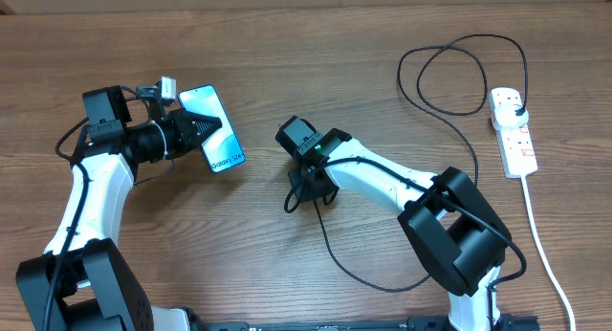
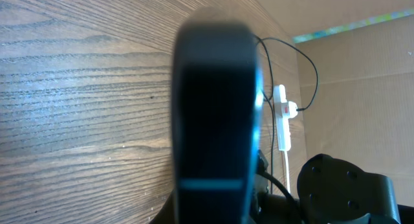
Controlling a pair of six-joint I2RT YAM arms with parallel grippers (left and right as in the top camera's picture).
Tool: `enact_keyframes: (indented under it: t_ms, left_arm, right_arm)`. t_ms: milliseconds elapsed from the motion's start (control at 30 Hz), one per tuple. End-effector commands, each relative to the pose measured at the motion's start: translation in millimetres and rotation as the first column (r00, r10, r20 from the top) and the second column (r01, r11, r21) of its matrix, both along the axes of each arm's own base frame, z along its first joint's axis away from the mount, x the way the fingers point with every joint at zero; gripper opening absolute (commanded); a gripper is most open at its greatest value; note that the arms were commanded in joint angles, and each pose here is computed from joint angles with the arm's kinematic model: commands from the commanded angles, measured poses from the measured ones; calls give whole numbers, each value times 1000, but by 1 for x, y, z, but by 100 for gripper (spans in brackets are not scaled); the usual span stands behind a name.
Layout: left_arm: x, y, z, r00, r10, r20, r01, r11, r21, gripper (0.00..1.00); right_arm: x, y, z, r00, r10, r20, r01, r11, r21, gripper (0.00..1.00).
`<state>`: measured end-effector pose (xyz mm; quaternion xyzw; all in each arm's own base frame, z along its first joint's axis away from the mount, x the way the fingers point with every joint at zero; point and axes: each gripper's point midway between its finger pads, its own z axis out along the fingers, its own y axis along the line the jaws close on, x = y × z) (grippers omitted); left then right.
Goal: Plug charger to phone and switch on socket
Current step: 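Raise the USB-C plug with the right gripper beside the phone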
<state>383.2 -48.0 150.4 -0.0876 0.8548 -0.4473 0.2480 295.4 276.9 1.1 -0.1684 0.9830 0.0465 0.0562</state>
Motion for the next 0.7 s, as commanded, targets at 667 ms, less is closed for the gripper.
enact_keyframes:
  t_ms: [667]
  left_arm:
    - [5, -9, 85, 979, -30, 203, 69, 979, -191, 5]
  right_arm:
    - [-41, 28, 188, 944, 329, 0, -223, 639, 736, 4]
